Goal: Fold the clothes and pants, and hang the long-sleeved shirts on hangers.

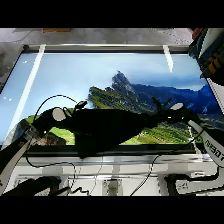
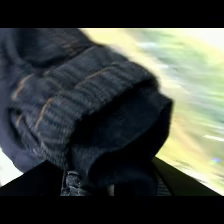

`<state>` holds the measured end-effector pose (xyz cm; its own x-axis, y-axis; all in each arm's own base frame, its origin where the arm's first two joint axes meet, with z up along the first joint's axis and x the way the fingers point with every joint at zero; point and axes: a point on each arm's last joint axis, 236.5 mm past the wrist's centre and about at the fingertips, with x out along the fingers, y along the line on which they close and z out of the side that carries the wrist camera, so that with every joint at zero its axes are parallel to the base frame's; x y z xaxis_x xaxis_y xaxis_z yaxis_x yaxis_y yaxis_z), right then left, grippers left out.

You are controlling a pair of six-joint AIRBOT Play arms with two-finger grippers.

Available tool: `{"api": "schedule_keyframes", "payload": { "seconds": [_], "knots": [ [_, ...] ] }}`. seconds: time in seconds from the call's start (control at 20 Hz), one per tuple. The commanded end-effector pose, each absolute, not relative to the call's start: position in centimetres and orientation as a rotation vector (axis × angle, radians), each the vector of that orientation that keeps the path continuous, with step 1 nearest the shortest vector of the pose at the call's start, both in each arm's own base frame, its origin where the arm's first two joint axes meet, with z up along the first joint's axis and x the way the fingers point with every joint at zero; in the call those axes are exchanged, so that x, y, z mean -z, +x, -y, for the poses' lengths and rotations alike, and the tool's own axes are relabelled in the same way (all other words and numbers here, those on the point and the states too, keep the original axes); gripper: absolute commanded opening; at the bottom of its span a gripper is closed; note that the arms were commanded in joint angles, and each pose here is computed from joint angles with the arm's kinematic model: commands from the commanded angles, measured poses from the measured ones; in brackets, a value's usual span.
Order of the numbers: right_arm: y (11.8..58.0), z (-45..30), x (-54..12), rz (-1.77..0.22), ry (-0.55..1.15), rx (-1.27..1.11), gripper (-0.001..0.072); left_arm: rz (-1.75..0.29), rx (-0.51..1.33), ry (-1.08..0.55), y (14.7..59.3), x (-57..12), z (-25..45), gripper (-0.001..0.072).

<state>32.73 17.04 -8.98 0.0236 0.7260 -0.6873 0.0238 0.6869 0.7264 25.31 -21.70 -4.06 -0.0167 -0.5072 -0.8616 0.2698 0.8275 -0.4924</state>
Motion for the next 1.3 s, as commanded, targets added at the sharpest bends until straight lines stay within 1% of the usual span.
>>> {"api": "schedule_keyframes", "payload": {
  "seconds": [0.0,0.05,0.1,0.15,0.2,0.3,0.4,0.5,0.65,0.7,0.8,0.9,1.0,1.05,1.15,1.25],
  "knots": [
    [31.7,-22.8,8.6,-1.46,0.633,-0.679,0.045,-1.428,0.591,-0.189,26.6,4.1,20.8,0.0486],
    [31.5,-24.0,8.8,-1.45,0.605,-0.679,0.032,-1.416,0.579,-0.201,27.2,3.8,20.4,0.0416],
    [31.8,-25.0,9.0,-1.425,0.589,-0.673,0.0146,-1.397,0.568,-0.213,28.0,3.3,20.0,0.0312],
    [32.2,-25.8,8.9,-1.401,0.591,-0.667,0.0037,-1.367,0.554,-0.226,29.0,2.5,19.5,0.0152],
    [32.8,-26.4,8.6,-1.375,0.613,-0.659,0.0037,-1.322,0.545,-0.227,30.4,1.4,18.8,0.0012],
    [34.6,-26.2,7.4,-1.326,0.633,-0.654,0.0036,-1.227,0.491,-0.137,33.2,-0.8,15.8,0.0007],
    [37.6,-24.7,4.9,-1.25,0.665,-0.65,0.0036,-1.132,0.388,0.026,35.8,-3.3,11.4,0.0007],
    [41.3,-21.6,1.3,-1.13,0.713,-0.615,0.0036,-1.032,0.289,0.179,37.6,-6.7,7.6,0.0008],
    [46.2,-13.3,-4.8,-0.91,0.8,-0.497,0.0035,-0.869,0.161,0.361,39.2,-12.0,3.5,0.0009],
    [47.2,-9.5,-6.9,-0.835,0.833,-0.433,0.0035,-0.817,0.128,0.402,39.5,-13.6,2.6,0.0009],
    [47.8,-1.1,-9.9,-0.705,0.915,-0.276,0.0035,-0.754,0.104,0.428,39.4,-15.6,2.0,0.0009],
    [46.5,7.8,-12.1,-0.581,0.993,-0.099,0.0036,-0.732,0.101,0.425,39.2,-16.3,2.0,0.0009],
    [43.3,16.5,-13.5,-0.472,1.049,0.096,0.0036,-0.732,0.101,0.425,39.2,-16.3,2.0,0.001],
    [41.0,20.3,-13.7,-0.435,1.072,0.198,0.0036,-0.732,0.101,0.425,39.2,-16.3,2.0,0.0009],
    [34.9,27.3,-12.9,-0.394,1.15,0.449,0.0036,-0.732,0.101,0.425,39.2,-16.3,2.0,0.001],
    [28.3,31.3,-11.2,-0.416,1.2,0.686,0.0036,-0.733,0.101,0.425,39.2,-16.3,2.0,0.001]
  ]
}}
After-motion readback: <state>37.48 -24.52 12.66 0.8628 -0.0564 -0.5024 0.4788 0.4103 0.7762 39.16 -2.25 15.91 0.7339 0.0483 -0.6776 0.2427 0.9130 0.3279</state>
